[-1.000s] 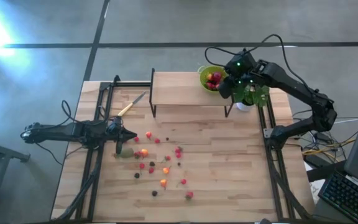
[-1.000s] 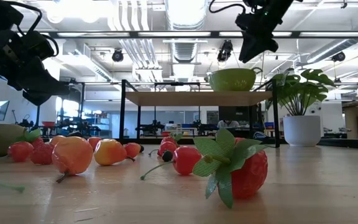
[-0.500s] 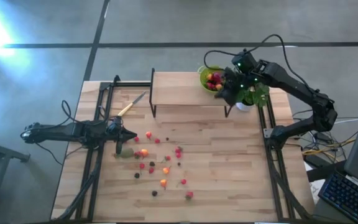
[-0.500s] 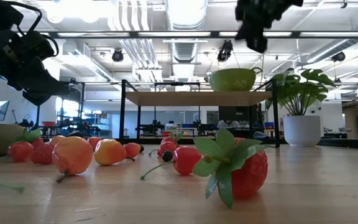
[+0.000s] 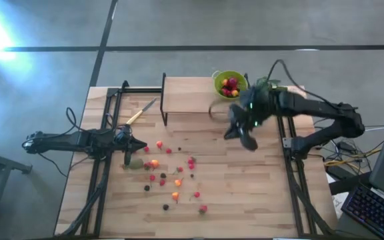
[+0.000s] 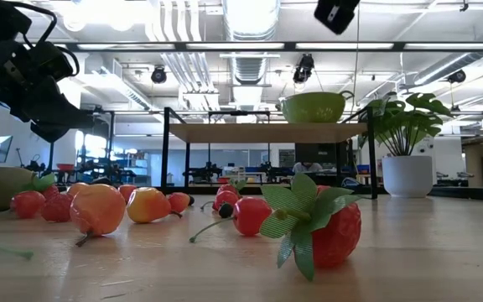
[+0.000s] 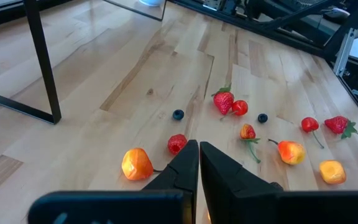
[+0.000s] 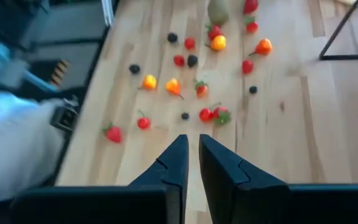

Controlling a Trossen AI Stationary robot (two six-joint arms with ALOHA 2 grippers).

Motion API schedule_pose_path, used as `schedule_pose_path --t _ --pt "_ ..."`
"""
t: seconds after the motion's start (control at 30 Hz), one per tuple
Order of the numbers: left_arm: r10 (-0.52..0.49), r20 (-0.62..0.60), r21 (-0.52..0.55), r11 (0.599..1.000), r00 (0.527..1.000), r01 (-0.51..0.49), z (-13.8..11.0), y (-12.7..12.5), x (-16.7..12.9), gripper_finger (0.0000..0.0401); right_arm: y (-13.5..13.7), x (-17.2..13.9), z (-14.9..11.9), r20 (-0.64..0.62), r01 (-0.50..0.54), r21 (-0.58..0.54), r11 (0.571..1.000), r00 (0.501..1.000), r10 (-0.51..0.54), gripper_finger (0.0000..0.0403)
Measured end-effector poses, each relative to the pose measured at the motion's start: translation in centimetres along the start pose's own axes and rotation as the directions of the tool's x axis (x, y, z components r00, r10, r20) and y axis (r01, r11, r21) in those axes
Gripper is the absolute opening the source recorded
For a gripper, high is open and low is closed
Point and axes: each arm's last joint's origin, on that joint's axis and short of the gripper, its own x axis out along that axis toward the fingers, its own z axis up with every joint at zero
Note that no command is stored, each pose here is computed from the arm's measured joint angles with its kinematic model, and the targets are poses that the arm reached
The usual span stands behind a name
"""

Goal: Build produce basket
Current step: Put the red cherry into the green basket

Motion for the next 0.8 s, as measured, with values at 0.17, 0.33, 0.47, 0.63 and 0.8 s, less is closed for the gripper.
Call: schedule_pose_path --t 0.17,0.33,0.47,0.63,0.8 --pt "0.000 0.000 0.000 1.000 1.000 0.000 0.0 0.0 0.0 0.0021 4.6 1.9 -0.7 -0.052 0.018 -0.108 0.994 0.998 -0.023 0.0026" --pt "0.000 0.000 0.000 1.000 1.000 0.000 0.0 0.0 0.0 0.0021 8.5 3.0 -2.2 -0.082 -0.059 -0.175 0.983 0.996 0.046 0.0012" --pt "0.000 0.000 0.000 1.000 1.000 0.000 0.0 0.0 0.0 0.0021 10.7 4.0 -3.4 -0.082 -0.022 -0.198 0.980 0.997 0.006 0.0008" --pt "0.000 0.000 0.000 1.000 1.000 0.000 0.0 0.0 0.0 0.0021 12.8 6.1 -5.3 -0.126 0.037 -0.196 0.980 0.990 -0.063 0.0008" --pt "0.000 0.000 0.000 1.000 1.000 0.000 0.0 0.0 0.0 0.0021 14.4 8.9 -7.2 -0.173 0.122 -0.222 0.967 0.971 -0.163 0.0008"
